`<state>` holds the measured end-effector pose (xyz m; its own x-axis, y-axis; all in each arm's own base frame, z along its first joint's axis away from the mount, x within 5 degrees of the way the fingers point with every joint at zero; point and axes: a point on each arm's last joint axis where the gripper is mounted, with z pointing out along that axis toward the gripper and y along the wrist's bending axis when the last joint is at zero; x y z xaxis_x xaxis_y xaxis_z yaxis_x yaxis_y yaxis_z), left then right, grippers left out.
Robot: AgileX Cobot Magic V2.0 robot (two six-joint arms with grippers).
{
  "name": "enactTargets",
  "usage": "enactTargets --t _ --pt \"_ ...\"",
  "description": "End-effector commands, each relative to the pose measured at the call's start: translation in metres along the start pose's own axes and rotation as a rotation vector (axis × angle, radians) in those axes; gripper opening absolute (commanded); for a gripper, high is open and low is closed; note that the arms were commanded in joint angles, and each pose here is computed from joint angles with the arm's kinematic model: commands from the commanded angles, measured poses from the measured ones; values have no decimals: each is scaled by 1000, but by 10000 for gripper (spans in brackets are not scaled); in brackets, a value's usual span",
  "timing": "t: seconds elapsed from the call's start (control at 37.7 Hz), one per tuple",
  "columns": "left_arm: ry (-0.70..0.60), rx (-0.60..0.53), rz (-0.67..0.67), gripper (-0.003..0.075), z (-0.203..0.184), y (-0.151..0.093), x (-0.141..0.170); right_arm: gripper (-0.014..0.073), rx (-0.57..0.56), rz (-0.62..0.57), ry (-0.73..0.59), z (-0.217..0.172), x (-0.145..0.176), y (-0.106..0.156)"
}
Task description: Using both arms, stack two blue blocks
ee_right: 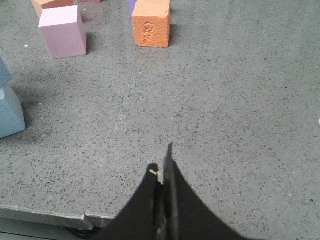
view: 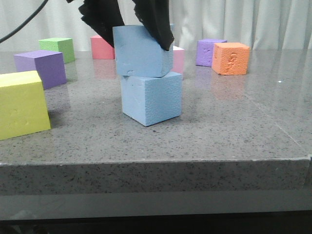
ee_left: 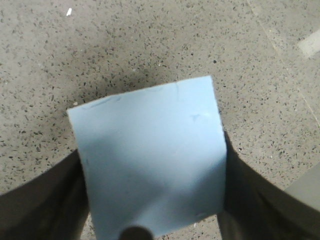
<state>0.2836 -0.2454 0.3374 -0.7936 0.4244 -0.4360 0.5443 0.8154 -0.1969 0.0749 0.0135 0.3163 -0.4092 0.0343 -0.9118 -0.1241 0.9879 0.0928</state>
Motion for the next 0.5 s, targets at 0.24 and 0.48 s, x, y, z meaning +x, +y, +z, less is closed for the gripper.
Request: enactTargets --t 0.24,0.48 --pt "-130 45 14 578 -38 -11 -10 -68 10 -8 -98 -4 -14 0" --pt "-171 55 30 578 -67 -16 -15 -68 10 -8 -98 -4 -14 0"
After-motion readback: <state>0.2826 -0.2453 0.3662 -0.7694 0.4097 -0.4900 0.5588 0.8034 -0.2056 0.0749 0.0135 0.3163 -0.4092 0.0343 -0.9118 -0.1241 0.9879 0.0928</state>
